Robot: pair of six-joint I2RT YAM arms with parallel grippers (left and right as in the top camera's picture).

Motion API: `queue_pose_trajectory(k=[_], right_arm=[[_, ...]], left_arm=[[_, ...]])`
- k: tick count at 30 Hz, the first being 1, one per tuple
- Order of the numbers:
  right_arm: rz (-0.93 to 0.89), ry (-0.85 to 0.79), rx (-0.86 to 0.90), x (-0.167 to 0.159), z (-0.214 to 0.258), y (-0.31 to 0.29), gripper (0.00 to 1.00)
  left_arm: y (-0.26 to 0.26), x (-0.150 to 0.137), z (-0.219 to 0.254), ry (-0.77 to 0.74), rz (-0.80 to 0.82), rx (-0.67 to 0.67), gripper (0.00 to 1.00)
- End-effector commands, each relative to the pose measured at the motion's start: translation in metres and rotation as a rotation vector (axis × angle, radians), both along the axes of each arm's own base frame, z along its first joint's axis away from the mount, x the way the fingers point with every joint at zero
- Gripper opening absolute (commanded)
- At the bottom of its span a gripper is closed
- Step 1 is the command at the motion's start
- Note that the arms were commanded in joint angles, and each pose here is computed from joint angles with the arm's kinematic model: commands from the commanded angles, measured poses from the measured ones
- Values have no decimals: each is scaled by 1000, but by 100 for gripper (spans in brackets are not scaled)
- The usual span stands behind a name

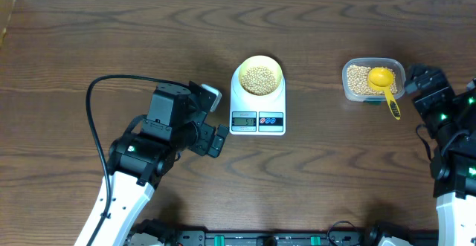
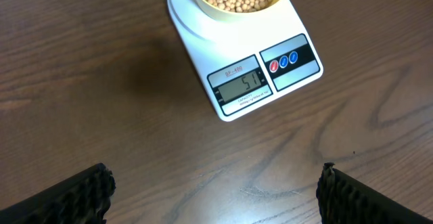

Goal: Scoop item into bowl and weigh 50g on scale
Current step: 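Withdraw the right gripper and reposition it beside the scoop handle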

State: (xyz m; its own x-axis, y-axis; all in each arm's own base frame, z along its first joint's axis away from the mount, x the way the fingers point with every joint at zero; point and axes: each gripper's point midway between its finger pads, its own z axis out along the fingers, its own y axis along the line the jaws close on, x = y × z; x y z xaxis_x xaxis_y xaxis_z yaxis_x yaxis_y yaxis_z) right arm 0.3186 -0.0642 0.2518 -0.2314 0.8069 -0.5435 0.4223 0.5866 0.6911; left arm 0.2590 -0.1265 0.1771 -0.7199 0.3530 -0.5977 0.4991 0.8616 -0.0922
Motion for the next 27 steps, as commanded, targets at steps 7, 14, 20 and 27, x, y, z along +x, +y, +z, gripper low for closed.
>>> queue_pose_trajectory(k=[7, 14, 20, 27], right_arm=[[-210, 363, 56, -41, -77, -26, 89], [-136, 540, -33, -67, -105, -42, 96], [-161, 551, -85, -80, -106, -79, 99], [199, 423, 71, -47, -125, -52, 96]], left_arm=[[0, 0, 1, 0, -2, -6, 98], [0, 0, 1, 0, -2, -6, 98], [0, 0, 1, 0, -2, -6, 98], [0, 0, 1, 0, -2, -6, 98]])
